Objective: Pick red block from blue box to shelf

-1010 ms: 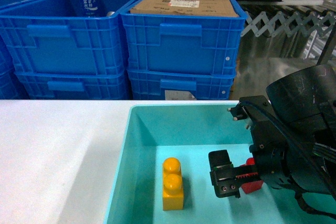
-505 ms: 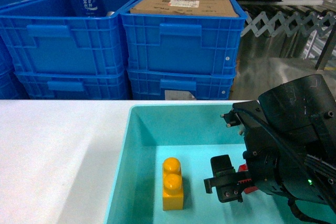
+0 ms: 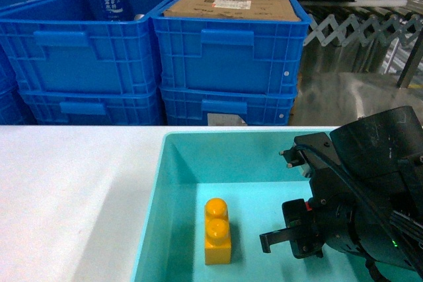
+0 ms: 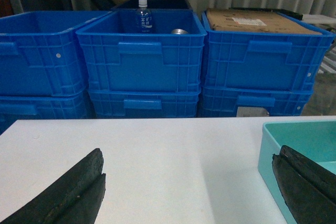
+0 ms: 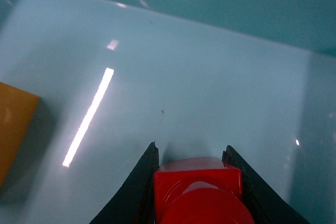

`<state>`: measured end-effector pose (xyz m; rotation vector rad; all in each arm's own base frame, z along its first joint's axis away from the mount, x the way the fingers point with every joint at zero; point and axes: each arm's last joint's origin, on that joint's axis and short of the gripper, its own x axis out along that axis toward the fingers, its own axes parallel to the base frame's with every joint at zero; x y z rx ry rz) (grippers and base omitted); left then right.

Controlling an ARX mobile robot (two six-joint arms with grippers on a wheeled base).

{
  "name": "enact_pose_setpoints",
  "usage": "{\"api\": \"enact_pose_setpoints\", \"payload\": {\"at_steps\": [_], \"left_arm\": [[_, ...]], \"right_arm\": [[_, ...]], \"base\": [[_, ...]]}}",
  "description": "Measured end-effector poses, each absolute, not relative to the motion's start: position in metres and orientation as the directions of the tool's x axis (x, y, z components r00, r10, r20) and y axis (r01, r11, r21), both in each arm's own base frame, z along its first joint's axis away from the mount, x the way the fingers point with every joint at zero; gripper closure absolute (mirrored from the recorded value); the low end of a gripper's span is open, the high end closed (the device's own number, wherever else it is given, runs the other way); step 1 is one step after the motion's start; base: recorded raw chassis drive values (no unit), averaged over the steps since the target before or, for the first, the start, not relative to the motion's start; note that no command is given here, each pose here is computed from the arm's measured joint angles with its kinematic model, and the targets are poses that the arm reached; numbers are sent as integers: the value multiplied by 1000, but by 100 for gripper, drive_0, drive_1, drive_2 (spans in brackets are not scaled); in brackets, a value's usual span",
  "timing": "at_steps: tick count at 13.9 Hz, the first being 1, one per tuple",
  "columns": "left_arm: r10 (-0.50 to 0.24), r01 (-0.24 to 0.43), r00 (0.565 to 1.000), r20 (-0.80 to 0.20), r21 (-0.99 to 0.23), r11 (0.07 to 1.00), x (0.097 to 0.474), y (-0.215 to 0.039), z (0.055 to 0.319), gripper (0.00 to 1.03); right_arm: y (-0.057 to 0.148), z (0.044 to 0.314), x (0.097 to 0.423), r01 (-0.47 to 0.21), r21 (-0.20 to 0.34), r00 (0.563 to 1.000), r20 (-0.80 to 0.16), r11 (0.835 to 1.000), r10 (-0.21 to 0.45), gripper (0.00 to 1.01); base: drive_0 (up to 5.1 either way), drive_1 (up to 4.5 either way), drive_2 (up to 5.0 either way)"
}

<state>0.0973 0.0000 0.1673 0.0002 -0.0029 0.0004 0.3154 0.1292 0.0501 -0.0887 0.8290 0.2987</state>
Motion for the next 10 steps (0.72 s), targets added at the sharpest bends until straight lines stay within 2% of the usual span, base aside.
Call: {"api": "enact_pose_setpoints", "payload": {"at_steps": [2, 3, 4, 5, 10], "left_arm": [[0, 0, 1000, 2, 0, 1000, 97, 0, 167, 5], [1, -1, 1000, 2, 0, 1000, 97, 0, 167, 5], [1, -1, 1000, 2, 0, 1000, 97, 0, 167, 5], [0, 0, 1000, 2, 0, 1000, 97, 0, 167, 5], [0, 0, 1000, 3, 0, 1000, 97, 0, 167, 5]], "right_arm": [[126, 65, 318, -352, 20, 700, -658, 936, 277, 72], [115, 110, 328, -402, -40, 785, -528, 915, 322, 72], [76, 186, 329, -385, -184, 909, -248, 904, 336, 72], [57, 197, 322, -285, -244, 957, -123, 927, 262, 72], [39, 190, 317, -168, -256, 985, -72, 952, 154, 72]], "base": [[0, 0, 0], [0, 0, 0], [0, 0, 0], [0, 0, 0], [0, 0, 0]]}}
